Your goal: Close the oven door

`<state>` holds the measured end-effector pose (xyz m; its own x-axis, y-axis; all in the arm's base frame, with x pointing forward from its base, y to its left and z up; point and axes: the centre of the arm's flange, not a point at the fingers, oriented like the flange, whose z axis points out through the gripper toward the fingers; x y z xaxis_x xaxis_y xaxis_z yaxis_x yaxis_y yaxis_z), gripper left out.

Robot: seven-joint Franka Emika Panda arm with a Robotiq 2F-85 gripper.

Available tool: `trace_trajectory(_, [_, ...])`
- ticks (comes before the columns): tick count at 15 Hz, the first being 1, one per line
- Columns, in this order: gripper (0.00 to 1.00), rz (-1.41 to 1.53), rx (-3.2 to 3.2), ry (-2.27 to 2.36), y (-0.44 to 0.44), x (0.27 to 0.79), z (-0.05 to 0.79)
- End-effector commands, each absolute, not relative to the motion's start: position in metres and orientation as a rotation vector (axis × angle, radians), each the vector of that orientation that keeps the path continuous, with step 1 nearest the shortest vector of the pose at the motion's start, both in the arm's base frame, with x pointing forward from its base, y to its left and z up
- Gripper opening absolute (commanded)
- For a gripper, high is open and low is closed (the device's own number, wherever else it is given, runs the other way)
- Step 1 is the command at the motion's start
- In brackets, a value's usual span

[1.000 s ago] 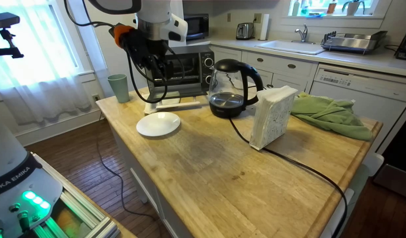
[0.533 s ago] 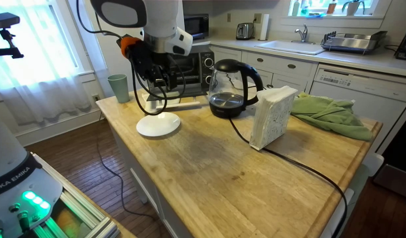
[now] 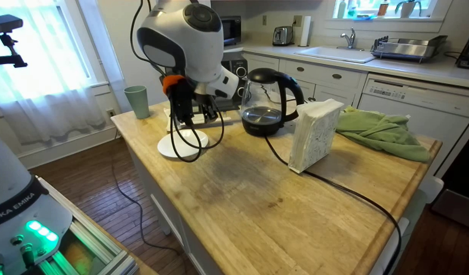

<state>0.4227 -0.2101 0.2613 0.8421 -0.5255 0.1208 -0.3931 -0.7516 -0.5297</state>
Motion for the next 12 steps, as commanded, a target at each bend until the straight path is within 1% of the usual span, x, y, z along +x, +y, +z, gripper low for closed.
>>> trace_trajectory(1, [0.18, -0.377, -2.491, 0.708, -0.224, 0.450, 0.220])
trace_trajectory(3, [0.04, -0.367, -2.456, 0.752, -0.225, 0.458, 0.205])
trace_trajectory(4, [0.00, -0.372, -2.437, 0.774, -0.225, 0.462, 0.199])
trace_trajectory(12, [0.00, -0.404, -2.296, 0.880, -0.204, 0.492, 0.165])
